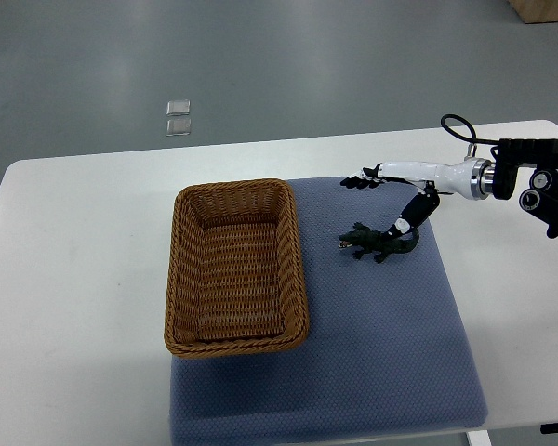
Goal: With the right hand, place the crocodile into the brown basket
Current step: 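Move the right hand down toward the green toy crocodile beside the basket, then close the right hand fingers around the green crocodile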
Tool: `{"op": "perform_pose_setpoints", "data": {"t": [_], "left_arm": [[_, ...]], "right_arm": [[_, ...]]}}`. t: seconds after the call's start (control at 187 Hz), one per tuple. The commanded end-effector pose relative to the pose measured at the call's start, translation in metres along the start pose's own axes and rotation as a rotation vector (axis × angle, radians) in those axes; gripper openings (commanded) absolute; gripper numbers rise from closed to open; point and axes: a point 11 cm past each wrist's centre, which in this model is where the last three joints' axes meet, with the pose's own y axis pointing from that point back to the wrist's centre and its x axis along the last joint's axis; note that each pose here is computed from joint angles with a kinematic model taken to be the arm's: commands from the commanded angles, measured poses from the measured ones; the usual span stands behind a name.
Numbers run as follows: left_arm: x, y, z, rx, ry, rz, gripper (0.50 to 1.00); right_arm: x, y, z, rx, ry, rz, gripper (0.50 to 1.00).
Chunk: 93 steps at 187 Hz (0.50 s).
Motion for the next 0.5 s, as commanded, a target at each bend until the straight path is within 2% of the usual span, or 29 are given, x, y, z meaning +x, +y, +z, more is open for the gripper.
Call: {"op": "perform_pose_setpoints", "data": {"t": [0.0, 0.493], "left_arm": [[0.0, 0.0, 0.0, 0.0, 0.0, 0.0, 1.0], [0.0, 0.0, 0.0, 0.0, 0.0, 0.0, 1.0]], "right_arm": [[-0.003, -0.002, 0.004, -0.022, 0.079, 0.033, 0.93], [-0.03, -0.013, 0.005, -0.007, 0.117, 0.058, 0.928]]}}
